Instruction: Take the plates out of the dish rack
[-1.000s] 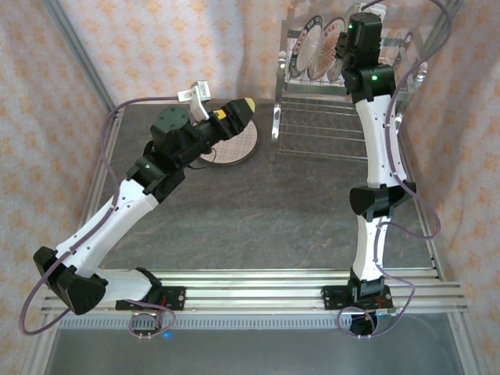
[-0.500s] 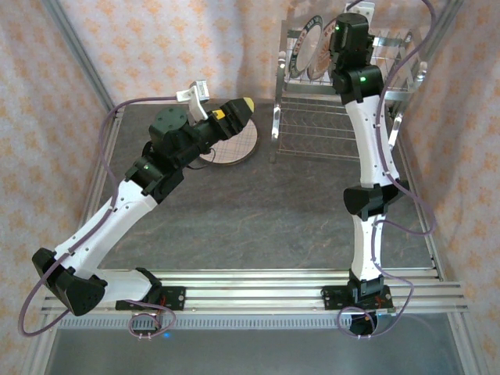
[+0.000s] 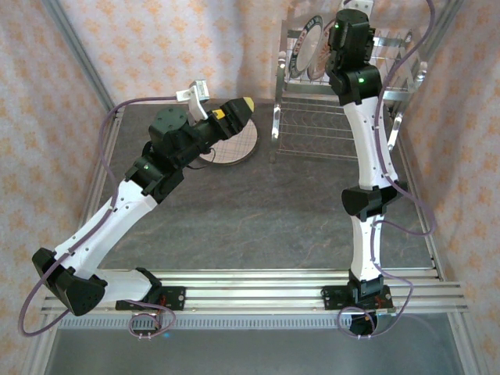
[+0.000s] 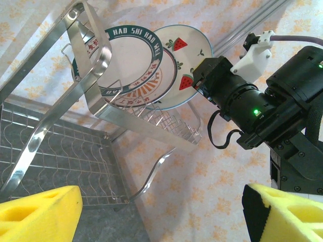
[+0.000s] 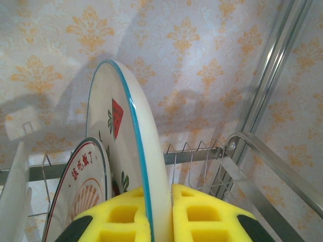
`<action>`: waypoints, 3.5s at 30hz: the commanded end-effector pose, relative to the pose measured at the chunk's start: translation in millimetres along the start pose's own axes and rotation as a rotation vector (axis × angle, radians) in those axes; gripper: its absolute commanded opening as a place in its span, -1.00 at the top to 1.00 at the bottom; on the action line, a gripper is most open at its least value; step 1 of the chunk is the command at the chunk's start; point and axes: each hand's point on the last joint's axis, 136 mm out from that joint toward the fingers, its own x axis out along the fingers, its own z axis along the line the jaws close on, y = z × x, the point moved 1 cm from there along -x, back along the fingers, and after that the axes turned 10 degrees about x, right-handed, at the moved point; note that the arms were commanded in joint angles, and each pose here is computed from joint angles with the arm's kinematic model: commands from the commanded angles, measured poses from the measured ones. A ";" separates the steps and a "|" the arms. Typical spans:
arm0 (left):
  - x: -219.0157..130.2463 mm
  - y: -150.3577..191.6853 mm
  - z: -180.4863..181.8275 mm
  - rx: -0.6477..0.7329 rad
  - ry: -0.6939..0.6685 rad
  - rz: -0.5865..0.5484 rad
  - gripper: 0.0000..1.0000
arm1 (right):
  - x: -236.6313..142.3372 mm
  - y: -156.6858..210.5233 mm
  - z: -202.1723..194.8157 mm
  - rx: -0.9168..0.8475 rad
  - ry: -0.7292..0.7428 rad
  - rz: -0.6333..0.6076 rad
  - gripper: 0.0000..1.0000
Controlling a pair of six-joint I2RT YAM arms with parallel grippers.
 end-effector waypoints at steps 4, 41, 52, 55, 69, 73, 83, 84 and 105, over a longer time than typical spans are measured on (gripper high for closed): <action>0.5 -10.8 -13.6 -0.007 0.042 -0.047 -0.67 | -33.4 -68.0 -18.8 0.150 -0.006 -0.177 1.00; 55.9 17.0 -39.5 -0.211 0.195 0.016 -0.65 | -82.4 -102.0 -64.1 0.155 0.025 -0.190 1.00; 108.9 52.8 -68.8 -0.435 0.321 0.063 -0.66 | -102.8 -104.0 -84.0 0.173 0.034 -0.157 1.00; 122.7 64.6 -75.1 -0.484 0.340 0.079 -0.65 | -109.6 -103.7 -89.2 0.173 0.031 -0.145 1.00; 175.2 97.6 -102.3 -0.622 0.435 0.109 -0.65 | -149.8 -101.5 -121.8 0.207 0.014 -0.086 1.00; 184.1 103.7 -112.1 -0.641 0.466 0.116 -0.65 | -161.8 -96.9 -130.9 0.215 0.004 -0.061 1.00; 199.9 117.0 -124.2 -0.700 0.519 0.137 -0.55 | -186.6 -80.7 -144.5 0.255 -0.045 0.015 1.00; 200.6 117.5 -124.5 -0.708 0.522 0.136 -0.53 | -188.1 -78.6 -144.9 0.262 -0.050 0.024 1.00; 191.2 116.5 -125.6 -0.761 0.578 0.113 -0.04 | -196.7 -49.5 -135.2 0.327 -0.149 0.150 1.00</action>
